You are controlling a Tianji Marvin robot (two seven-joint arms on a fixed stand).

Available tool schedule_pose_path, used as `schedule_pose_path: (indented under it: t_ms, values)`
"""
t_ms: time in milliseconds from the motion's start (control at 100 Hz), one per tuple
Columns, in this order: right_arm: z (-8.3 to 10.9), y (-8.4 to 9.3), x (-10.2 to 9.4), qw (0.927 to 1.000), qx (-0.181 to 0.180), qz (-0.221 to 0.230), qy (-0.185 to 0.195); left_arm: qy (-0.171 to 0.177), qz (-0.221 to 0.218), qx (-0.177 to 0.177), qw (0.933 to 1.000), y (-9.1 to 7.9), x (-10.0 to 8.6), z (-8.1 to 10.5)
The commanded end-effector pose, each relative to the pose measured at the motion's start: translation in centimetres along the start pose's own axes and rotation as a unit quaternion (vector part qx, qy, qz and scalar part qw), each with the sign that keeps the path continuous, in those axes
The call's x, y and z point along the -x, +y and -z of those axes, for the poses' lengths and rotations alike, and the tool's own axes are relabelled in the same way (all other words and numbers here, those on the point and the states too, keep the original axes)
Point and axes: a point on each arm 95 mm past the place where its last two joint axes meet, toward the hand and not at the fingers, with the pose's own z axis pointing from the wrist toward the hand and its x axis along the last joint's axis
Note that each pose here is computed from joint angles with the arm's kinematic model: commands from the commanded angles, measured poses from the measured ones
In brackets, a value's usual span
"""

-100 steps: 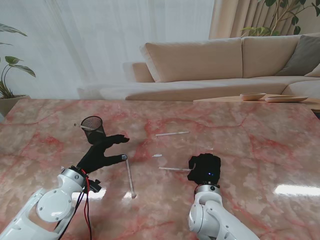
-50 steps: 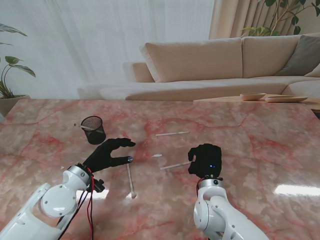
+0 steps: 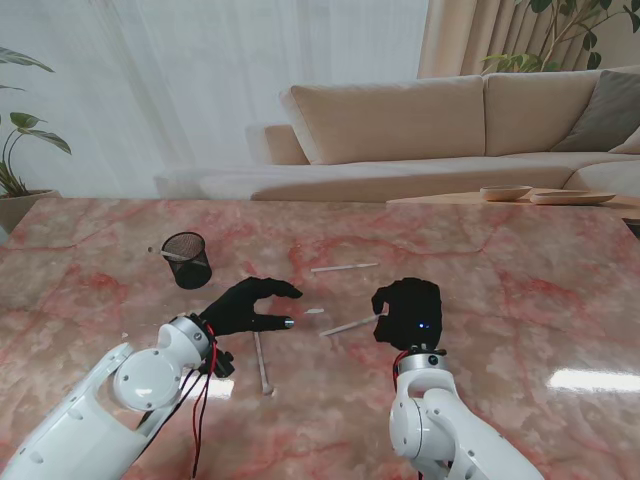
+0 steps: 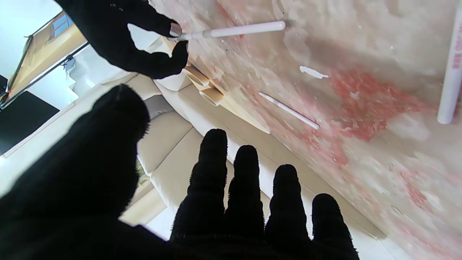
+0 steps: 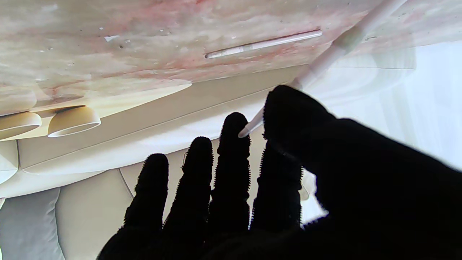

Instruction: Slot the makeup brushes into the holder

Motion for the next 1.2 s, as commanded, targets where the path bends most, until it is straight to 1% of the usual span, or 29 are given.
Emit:
schedule_pose_path:
  t_ms: [0,190,350,650,920,1190]
  values:
    - [0.3,0.0,-0.2,1.0000,-0.005,-0.001,0.005,-0.002,0.000,0.006,1.0000,0.3,-0.1,-0.6]
    - [0.4,0.7,-0.7,0.9998,0.006,0.001,0.021,-0.001,-0.022,0.028,0.9994,0.7,-0.6,-2.4]
    - [0.4,1.5,-1.2,0.9994,0.009,-0.001,0.032,-0.002,-0.036,0.038,0.9986,0.9,-1.1,-3.9]
    - [0.5,2.3,-2.2,0.9987,0.014,-0.005,0.048,-0.001,-0.036,0.076,0.9965,1.8,-2.0,-6.6]
    - [0.6,3.0,-2.6,0.9981,0.018,-0.007,0.058,0.001,-0.034,0.106,0.9938,2.7,-2.0,-7.5]
    - [0.7,3.4,-3.2,0.9974,0.021,-0.011,0.068,0.004,-0.033,0.105,0.9939,3.1,-1.9,-7.9]
